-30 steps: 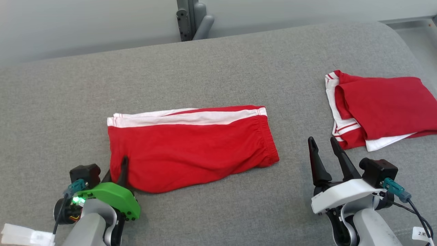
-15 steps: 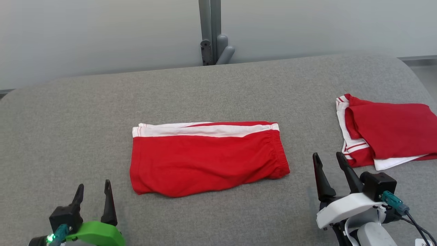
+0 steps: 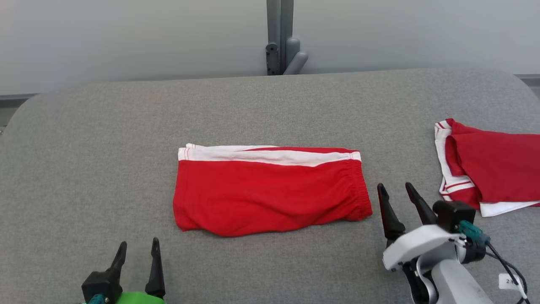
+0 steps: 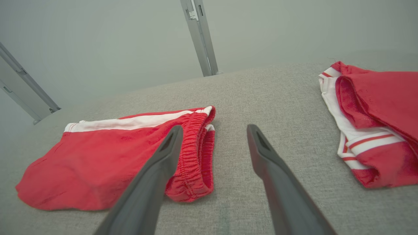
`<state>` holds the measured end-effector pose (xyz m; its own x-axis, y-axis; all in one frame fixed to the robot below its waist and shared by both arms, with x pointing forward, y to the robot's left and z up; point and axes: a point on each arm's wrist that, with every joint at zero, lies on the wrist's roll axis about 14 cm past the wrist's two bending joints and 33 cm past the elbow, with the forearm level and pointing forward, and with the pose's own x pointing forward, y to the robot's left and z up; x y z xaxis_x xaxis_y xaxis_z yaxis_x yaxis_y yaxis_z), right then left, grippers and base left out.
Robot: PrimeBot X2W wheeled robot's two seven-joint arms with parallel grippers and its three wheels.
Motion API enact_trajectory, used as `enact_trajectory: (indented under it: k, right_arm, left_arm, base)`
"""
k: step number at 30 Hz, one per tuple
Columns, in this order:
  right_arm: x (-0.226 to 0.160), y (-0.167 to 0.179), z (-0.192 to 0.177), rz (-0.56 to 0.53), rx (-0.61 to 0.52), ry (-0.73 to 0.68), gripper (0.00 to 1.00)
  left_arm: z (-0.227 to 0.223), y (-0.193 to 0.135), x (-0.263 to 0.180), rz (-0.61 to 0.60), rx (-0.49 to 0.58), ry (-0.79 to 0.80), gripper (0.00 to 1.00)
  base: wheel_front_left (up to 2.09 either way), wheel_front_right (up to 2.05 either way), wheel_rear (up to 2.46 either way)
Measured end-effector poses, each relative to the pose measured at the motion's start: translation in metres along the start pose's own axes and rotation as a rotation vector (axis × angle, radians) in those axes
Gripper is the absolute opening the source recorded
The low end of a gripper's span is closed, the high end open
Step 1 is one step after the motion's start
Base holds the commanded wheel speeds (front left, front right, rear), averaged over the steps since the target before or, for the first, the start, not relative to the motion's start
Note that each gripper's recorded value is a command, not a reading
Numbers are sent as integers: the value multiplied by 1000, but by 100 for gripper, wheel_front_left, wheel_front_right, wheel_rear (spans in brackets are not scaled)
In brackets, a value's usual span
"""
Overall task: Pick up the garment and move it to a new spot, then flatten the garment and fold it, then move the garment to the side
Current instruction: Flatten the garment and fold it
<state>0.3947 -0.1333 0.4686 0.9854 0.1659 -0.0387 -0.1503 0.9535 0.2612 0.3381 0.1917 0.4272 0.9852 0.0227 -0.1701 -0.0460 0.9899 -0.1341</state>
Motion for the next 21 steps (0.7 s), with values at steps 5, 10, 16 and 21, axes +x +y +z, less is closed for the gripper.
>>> enact_trajectory:
  k: [5,10,16,21]
  right_arm:
    - [35,12,-15,47,-29,74,100]
    - [49,17,-52,64,-49,210,100]
    - [49,12,-86,35,-23,328,100]
    - [52,14,-94,29,19,351,38]
  left_arm:
    - [-6,-5,9,-18,-1,23,100]
    - [-11,7,7,13,-3,42,100]
    - [-18,21,1,52,-5,64,100]
    - [-21,24,1,57,3,77,100]
  base:
    - [0,0,0]
    - [0,0,0]
    - [0,0,0]
    - [0,0,0]
